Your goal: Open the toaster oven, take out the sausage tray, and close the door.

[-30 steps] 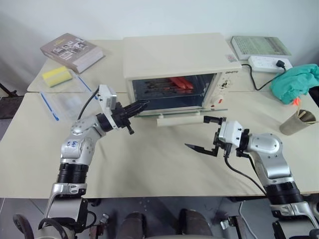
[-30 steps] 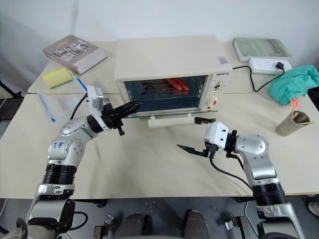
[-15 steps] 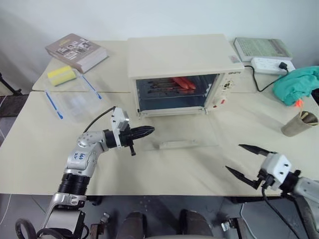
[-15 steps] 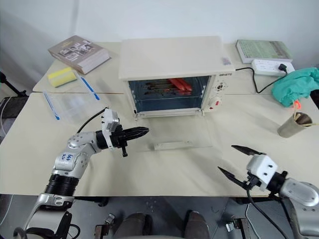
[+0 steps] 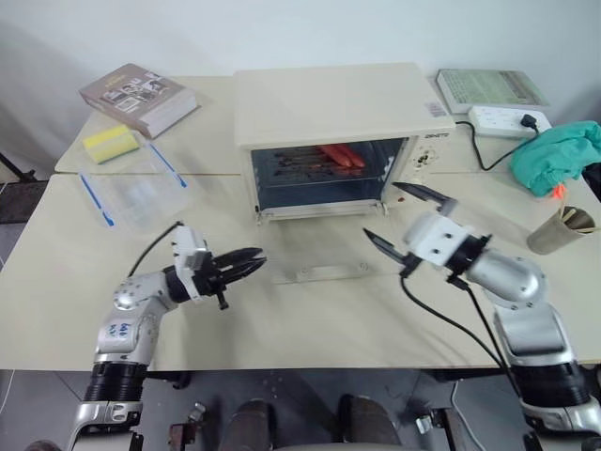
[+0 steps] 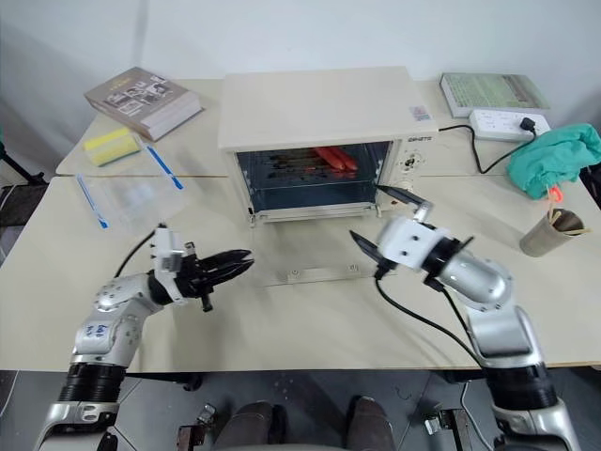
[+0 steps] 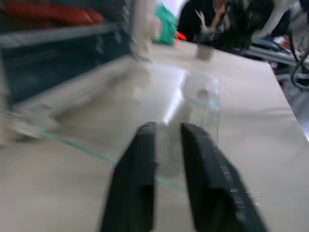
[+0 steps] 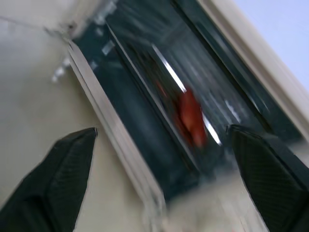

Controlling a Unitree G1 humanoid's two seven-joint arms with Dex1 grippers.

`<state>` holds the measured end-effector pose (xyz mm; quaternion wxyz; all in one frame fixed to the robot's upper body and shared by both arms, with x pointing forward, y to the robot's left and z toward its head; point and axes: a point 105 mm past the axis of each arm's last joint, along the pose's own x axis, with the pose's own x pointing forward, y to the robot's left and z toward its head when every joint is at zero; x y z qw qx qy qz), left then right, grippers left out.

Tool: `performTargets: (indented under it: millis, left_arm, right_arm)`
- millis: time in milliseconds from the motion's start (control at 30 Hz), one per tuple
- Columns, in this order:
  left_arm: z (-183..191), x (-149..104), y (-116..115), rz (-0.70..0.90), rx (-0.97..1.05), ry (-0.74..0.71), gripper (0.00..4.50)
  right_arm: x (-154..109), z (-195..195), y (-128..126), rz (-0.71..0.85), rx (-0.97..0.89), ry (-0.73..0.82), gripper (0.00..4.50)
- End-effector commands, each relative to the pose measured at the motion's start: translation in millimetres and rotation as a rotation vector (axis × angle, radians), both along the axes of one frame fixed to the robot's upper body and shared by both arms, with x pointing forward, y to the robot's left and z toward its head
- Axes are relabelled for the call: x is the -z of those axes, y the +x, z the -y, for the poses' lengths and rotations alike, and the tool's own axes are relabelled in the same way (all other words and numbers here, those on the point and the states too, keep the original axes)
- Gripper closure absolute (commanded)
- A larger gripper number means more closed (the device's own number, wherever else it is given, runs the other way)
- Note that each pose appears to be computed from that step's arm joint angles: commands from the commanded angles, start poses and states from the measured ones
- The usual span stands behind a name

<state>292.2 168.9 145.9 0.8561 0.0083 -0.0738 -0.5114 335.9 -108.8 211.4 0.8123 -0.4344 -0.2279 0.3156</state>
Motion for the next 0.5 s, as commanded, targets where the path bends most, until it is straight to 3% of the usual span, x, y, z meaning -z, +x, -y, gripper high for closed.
performTargets:
  millis: [33,267,500]
  left_arm:
    - [-23,-11,-22,-0.01,-0.06,-0.026,2.12]
    - [-29,-12,-35,0.006,-0.159,-0.028,0.02]
    - [-25,-11,-36,0.008,-0.174,-0.039,0.02]
  right_arm:
    - [-6,-34,17,0.148,0.0,-0.096,0.0]
    - [11,-61,52,0.251,0.108,-0.286,0.0]
    - [1,-80,78,0.367,0.217,-0.303,0.0]
